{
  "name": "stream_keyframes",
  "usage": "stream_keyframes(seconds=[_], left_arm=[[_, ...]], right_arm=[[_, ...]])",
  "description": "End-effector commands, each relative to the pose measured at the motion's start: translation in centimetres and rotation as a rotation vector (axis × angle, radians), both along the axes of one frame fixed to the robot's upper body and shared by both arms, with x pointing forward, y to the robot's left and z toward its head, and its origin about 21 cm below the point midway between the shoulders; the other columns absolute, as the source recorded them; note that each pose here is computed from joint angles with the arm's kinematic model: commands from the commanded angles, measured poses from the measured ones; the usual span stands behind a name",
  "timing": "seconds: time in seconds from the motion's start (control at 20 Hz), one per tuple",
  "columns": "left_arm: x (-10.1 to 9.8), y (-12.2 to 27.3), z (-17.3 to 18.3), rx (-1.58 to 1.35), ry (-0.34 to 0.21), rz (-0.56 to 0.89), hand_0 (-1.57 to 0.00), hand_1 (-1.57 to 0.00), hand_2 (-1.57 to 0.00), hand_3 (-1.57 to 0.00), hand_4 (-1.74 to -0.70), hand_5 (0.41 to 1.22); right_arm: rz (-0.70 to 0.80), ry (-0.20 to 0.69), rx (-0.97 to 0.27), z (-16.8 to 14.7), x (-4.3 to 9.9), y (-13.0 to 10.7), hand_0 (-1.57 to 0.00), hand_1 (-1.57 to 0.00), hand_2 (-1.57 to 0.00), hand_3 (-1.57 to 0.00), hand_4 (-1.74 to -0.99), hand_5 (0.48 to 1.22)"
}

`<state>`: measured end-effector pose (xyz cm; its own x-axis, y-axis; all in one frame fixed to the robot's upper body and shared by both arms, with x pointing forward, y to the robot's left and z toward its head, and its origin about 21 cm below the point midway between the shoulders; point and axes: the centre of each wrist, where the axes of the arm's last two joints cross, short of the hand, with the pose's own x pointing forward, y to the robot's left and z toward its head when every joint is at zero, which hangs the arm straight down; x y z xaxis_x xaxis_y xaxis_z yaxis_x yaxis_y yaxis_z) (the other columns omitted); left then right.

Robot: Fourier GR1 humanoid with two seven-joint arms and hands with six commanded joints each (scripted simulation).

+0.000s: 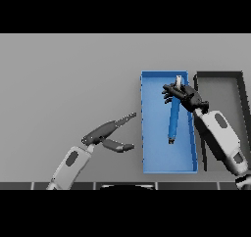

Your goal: Pick up the blue pipe and place it into the blue bin.

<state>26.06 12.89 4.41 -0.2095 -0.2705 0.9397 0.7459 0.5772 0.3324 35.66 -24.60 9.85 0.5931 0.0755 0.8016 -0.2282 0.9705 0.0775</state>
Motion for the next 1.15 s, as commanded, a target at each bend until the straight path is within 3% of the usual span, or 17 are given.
stream_keyframes(seconds=[0.0, 0.15, 0.2, 0.3, 0.55, 1.0, 1.1], left_arm=[[0.1, -0.4, 0.0, 0.003, 0.004, -0.002, 0.00, 0.00, 0.00, 0.00, -0.89, 0.453], [0.0, -0.1, -0.3, -0.008, 0.002, -0.004, 0.00, 0.00, 0.00, 0.00, -0.89, 0.454], [0.0, 0.1, -0.4, -0.014, 0.002, -0.009, 0.00, 0.00, 0.00, 0.00, -0.89, 0.453], [0.2, -0.1, -0.3, -0.010, 0.004, -0.005, 0.00, 0.00, 0.00, 0.00, -0.90, 0.450], [-0.1, 0.0, -0.5, -0.017, 0.010, -0.005, 0.00, 0.00, 0.00, 0.00, -0.91, 0.458], [0.9, 0.1, 0.4, -0.026, 0.012, 0.002, 0.00, 0.00, 0.00, 0.00, -0.92, 0.467], [0.3, 0.2, 0.6, -0.037, 0.013, -0.015, 0.00, 0.00, 0.00, 0.00, -0.92, 0.468]], right_arm=[[0.049, 0.011, -0.036, 0.2, 0.0, 0.2, -0.53, -0.48, -0.46, -0.37, -1.285, 1.141], [0.139, -0.036, -0.169, -0.4, -0.1, 0.2, -0.27, -0.24, -0.23, -0.19, -1.179, 0.975], [0.180, 0.033, -0.231, -1.0, -0.3, 0.2, -0.22, -0.19, -0.19, -0.15, -1.165, 0.924], [0.216, 0.064, -0.279, -1.8, -0.7, 0.3, -0.14, -0.12, -0.12, -0.10, -1.131, 0.857], [0.218, 0.064, -0.349, -2.6, -0.2, 0.7, -0.04, -0.04, -0.04, -0.03, -1.124, 0.717], [0.218, 0.049, -0.318, -2.4, -0.3, -0.2, -0.01, -0.01, -0.01, -0.01, -1.129, 0.674], [0.221, 0.046, -0.311, -2.7, -0.1, -0.1, -0.01, -0.01, -0.01, -0.01, -1.129, 0.677]])
